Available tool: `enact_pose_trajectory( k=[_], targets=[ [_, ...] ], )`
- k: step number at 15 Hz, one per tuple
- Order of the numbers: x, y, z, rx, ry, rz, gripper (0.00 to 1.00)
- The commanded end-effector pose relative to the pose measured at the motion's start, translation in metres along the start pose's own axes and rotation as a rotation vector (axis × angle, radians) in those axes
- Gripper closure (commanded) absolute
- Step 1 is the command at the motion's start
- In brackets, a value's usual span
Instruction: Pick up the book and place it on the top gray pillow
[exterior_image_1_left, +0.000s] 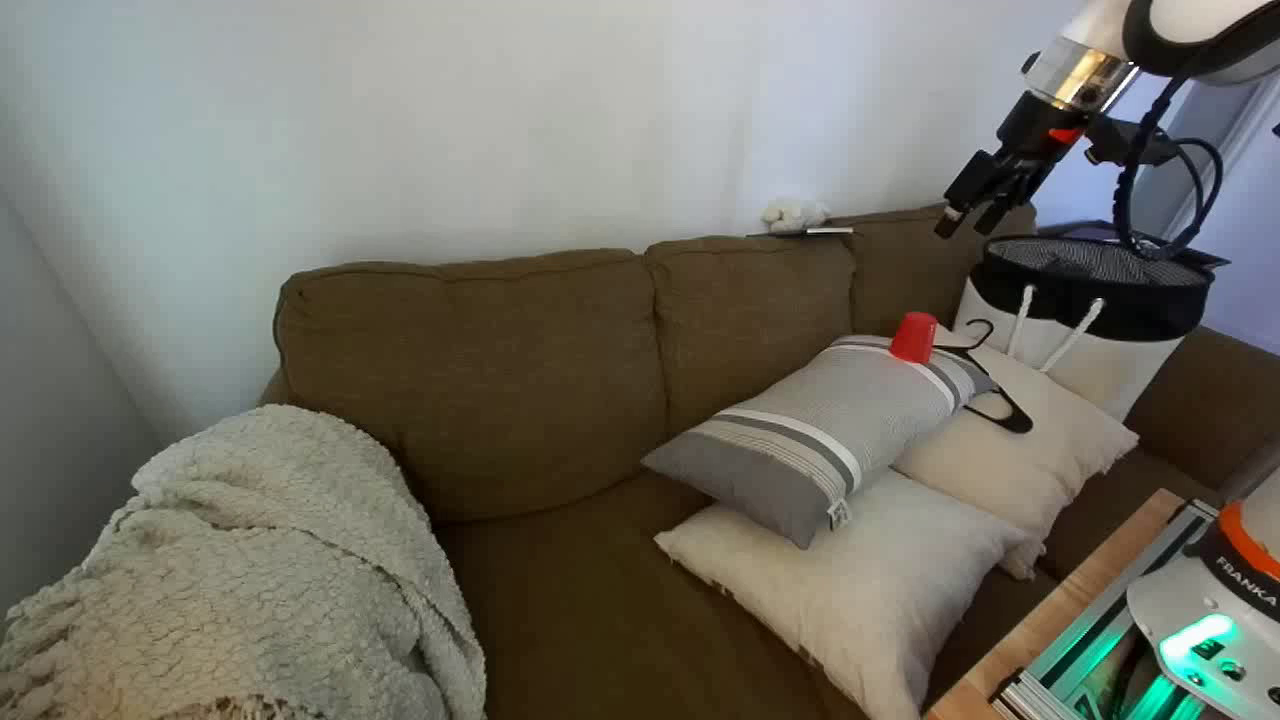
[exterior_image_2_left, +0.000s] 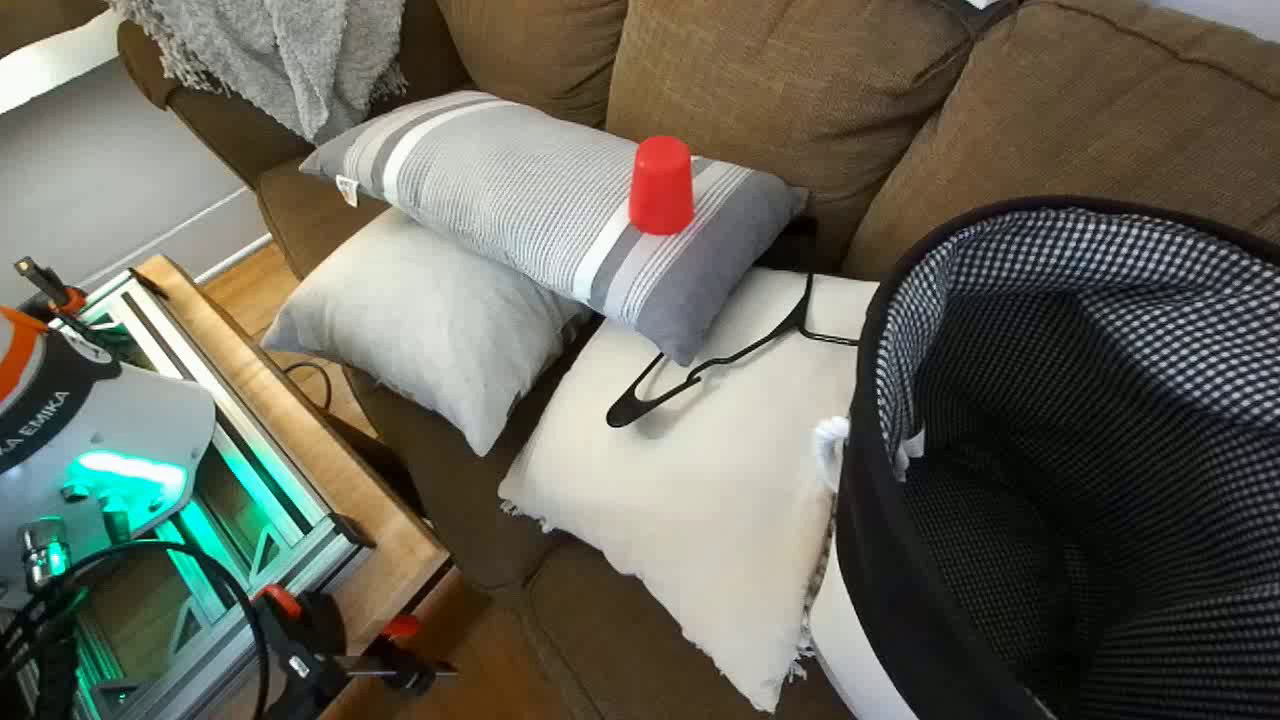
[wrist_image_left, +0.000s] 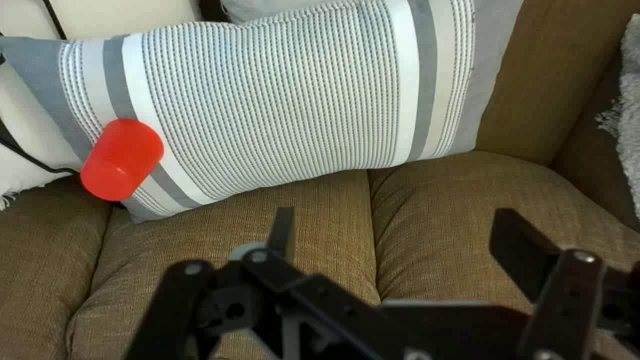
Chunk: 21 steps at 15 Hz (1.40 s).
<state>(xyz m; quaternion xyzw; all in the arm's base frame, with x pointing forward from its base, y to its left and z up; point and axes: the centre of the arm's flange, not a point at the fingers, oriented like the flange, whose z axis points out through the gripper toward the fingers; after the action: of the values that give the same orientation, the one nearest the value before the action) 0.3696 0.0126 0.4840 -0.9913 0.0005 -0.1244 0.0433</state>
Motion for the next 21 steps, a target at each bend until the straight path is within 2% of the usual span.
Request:
enact_pose_trajectory(
  k=[1, 5, 8, 11, 14, 16, 18, 21],
  targets=[
    [0.000, 0.000, 0.000, 0.000, 0.000, 0.000, 0.00],
    [0.000, 0.000, 0.000, 0.000, 0.000, 0.000, 0.00],
    [0.022, 0.006, -0.001, 0.020, 0.083, 0.108, 0.00],
    [0.062, 0.025, -0.012, 0.033, 0.218, 0.252, 0.00],
    [0.103, 0.055, -0.021, 0.043, 0.308, 0.399, 0.00],
    [0.130, 0.081, -0.021, 0.048, 0.331, 0.509, 0.00],
    [0.153, 0.117, -0.020, 0.091, 0.301, 0.609, 0.00],
    [0.178, 0.175, -0.001, 0.203, 0.254, 0.721, 0.00]
  ],
)
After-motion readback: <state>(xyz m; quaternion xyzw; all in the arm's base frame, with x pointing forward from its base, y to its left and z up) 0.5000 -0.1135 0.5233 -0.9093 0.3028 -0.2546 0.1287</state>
